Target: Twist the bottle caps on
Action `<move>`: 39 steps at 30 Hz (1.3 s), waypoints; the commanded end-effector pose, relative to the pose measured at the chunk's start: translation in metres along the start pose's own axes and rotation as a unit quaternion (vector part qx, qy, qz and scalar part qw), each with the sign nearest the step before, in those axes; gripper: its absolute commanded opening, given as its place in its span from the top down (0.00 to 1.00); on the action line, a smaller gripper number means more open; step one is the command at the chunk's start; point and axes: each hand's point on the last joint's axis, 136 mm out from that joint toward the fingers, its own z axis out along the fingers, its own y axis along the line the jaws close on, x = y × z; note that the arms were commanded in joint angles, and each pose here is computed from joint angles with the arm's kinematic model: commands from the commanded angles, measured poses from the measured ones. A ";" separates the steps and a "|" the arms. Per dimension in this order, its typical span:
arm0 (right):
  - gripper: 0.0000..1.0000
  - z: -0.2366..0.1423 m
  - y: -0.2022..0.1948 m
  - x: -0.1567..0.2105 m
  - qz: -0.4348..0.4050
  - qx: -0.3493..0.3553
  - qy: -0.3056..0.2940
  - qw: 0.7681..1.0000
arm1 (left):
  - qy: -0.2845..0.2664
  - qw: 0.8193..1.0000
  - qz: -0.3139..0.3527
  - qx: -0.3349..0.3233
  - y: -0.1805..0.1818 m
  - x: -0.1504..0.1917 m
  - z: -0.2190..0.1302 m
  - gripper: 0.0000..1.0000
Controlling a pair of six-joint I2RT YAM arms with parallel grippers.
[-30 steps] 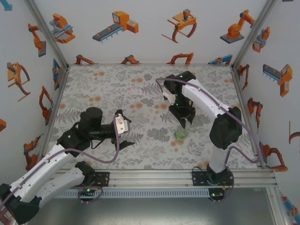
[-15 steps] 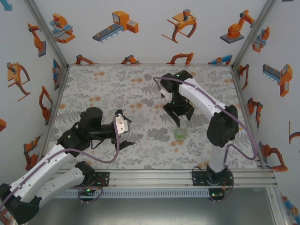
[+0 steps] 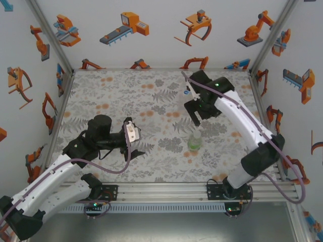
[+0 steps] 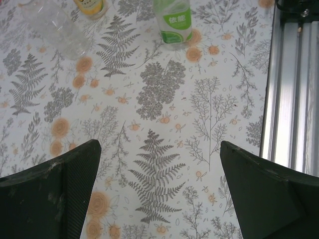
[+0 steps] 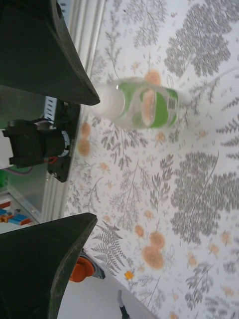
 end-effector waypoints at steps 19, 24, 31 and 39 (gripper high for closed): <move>0.01 0.090 -0.139 0.062 0.216 0.217 -0.334 0.891 | 0.087 0.835 -0.171 -0.515 0.169 0.101 -0.062 0.03; 0.01 0.120 -0.158 0.068 0.260 0.206 -0.368 0.869 | 0.113 0.792 -0.198 -0.567 0.188 0.155 -0.075 0.03; 0.01 0.136 -0.168 0.056 0.262 0.190 -0.367 0.872 | 0.088 0.786 -0.194 -0.581 0.208 0.192 -0.076 0.03; 0.01 0.144 -0.159 0.046 0.274 0.148 -0.412 0.856 | 0.058 0.788 -0.231 -0.568 0.235 0.210 -0.085 0.03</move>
